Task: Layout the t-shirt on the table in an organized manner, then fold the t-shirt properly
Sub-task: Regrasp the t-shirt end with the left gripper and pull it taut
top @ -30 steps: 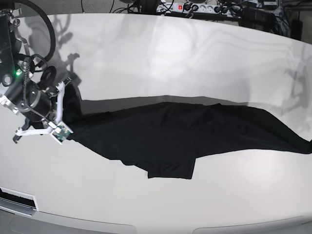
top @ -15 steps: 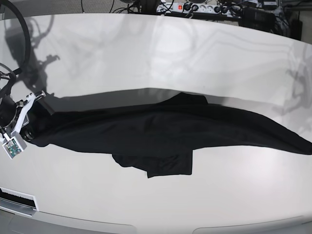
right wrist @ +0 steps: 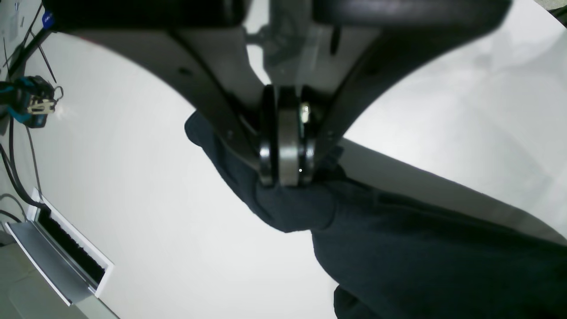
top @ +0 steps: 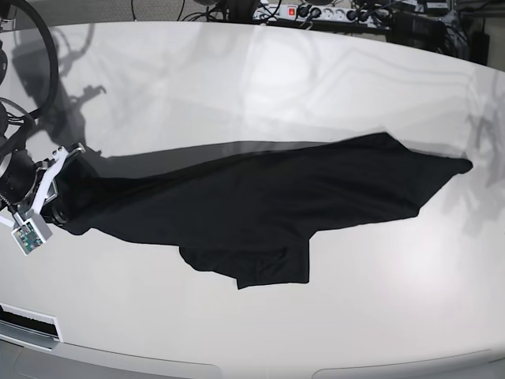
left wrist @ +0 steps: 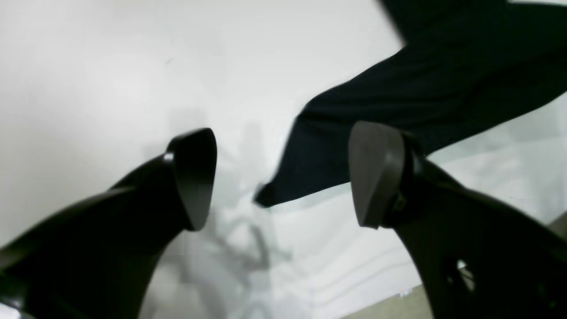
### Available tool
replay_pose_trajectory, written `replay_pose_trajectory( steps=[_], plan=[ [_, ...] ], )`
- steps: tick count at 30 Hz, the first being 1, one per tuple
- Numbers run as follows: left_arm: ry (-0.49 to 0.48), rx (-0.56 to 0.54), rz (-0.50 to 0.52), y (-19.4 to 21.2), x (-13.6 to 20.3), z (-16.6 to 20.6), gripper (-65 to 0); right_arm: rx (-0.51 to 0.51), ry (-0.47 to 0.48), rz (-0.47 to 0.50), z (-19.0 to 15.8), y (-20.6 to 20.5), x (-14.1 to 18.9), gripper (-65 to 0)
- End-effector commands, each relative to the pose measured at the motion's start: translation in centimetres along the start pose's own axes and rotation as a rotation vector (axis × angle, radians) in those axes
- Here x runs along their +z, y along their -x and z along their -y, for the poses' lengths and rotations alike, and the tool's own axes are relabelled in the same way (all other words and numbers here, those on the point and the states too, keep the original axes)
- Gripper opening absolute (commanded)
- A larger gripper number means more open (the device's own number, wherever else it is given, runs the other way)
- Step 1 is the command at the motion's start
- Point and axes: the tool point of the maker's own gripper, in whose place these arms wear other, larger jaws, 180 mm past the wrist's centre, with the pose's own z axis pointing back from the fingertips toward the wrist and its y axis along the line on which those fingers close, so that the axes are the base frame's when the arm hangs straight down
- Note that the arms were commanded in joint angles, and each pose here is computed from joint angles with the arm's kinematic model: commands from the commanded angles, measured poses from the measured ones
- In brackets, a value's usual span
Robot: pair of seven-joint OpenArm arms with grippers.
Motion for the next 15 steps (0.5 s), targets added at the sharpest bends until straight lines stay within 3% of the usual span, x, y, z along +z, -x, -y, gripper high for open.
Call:
replay_pose_trajectory(
  steps=[1, 5, 8, 15],
  plan=[
    [-0.047, -0.011, 0.038, -1.8, 1.5, -1.1, -18.0, 0.014, 0.025, 0.036, 0.8, -1.1, 0.5, -65.0],
    [-0.066, 0.085, -0.014, 0.3, 1.1, -2.3, -18.0, 0.001, 0.032, 0.036, 0.9, -1.1, 0.4, -65.0],
    [-0.047, 0.224, -0.037, 2.9, 0.8, -3.2, -18.0, -0.005, 0.033, 0.039, 0.9, -1.2, 0.4, -65.0],
    [0.097, 0.619, 0.122, 8.1, 2.7, -5.0, -18.0, -0.084, -0.007, 0.077, -1.2, -1.5, -0.4, -65.0]
  ],
)
